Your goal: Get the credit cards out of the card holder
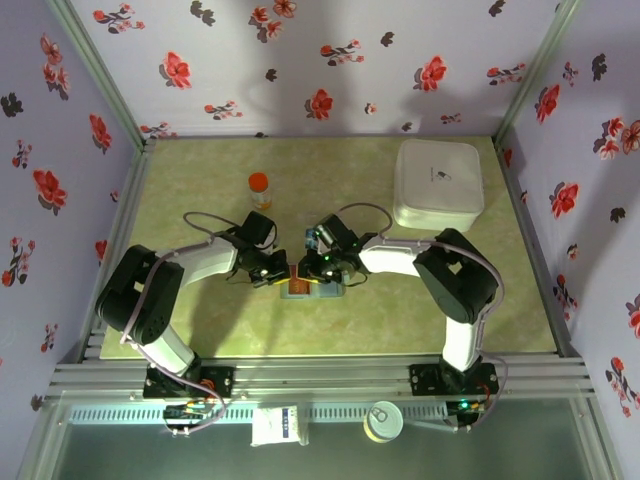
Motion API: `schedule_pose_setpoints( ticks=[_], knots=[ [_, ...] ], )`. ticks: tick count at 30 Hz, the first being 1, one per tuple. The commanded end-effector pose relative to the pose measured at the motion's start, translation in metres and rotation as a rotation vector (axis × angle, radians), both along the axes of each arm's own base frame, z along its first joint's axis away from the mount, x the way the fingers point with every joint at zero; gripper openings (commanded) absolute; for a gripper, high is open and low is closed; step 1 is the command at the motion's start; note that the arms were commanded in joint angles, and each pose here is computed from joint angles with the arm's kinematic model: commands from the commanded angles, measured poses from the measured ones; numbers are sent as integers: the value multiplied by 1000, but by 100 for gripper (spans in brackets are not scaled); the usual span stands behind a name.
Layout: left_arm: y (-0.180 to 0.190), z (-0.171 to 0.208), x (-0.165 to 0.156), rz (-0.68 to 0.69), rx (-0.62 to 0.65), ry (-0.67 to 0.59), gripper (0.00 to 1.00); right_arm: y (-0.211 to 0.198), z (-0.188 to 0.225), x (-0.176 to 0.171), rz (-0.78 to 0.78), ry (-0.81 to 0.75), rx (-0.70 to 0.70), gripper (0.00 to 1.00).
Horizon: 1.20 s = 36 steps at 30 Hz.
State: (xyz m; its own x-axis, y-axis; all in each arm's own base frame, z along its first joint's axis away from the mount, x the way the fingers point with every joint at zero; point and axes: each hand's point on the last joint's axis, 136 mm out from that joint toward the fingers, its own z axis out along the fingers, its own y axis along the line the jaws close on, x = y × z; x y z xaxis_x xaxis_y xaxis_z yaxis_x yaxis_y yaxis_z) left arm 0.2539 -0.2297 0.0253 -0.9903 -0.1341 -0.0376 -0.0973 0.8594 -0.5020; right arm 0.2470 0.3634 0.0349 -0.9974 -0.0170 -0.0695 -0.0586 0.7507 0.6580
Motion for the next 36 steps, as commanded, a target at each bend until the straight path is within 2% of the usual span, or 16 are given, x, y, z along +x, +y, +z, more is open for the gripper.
schedule_pose_setpoints(
  ticks=[1,12,27,36],
  knots=[
    [12,-12,-10,-2,44,30,1,8,-1,-2,6,21,11,23],
    [12,-9,-9,1,40,26,5,-21,-7,-1,-3,-15,-171,23],
    [4,19,0,-11,4,-18,4,-15,32,4,-22,-77,-70,24],
    [-12,18,-3,-53,-14,-7,1,-28,23,5,-47,-61,-95,25]
  ],
)
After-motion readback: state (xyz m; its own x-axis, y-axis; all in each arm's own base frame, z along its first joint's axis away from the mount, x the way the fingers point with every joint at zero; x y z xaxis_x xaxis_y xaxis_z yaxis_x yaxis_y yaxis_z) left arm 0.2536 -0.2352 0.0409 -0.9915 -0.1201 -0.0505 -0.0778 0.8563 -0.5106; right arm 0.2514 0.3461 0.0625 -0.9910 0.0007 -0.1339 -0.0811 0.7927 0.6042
